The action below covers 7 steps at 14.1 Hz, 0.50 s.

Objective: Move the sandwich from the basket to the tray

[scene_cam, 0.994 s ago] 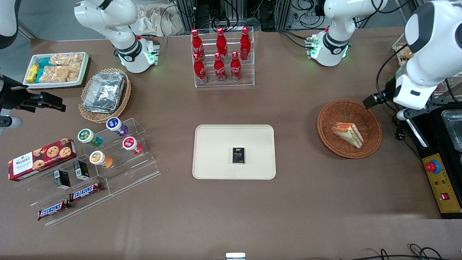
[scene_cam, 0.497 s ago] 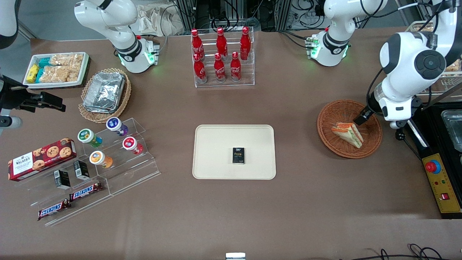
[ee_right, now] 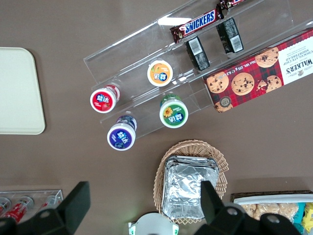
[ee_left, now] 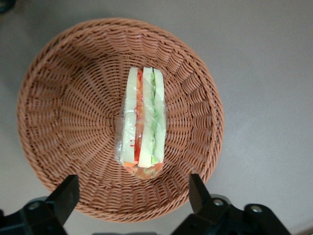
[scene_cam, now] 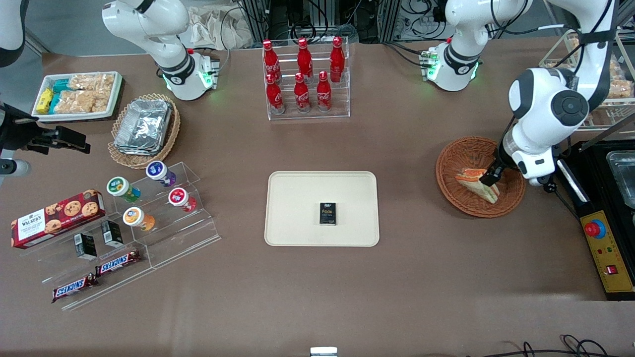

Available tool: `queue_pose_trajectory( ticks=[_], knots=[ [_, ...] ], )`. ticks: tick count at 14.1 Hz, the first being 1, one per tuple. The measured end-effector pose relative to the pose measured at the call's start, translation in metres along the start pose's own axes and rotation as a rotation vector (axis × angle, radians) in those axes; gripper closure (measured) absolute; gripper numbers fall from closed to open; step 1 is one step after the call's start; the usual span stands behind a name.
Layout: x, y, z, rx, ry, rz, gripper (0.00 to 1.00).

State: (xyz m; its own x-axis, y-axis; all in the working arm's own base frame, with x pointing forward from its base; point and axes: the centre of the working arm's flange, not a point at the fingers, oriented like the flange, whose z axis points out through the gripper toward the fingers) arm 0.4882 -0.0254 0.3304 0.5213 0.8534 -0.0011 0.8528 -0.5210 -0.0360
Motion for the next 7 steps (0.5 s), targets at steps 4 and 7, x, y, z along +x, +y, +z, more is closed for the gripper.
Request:
queue_pose_trajectory(
  ticks=[4,7],
  knots=[
    [0.003,0.003,0.016,-0.015,-0.003,-0.017,0.00],
    [0.004,0.005,0.029,-0.023,-0.006,-0.019,0.00]
  ],
)
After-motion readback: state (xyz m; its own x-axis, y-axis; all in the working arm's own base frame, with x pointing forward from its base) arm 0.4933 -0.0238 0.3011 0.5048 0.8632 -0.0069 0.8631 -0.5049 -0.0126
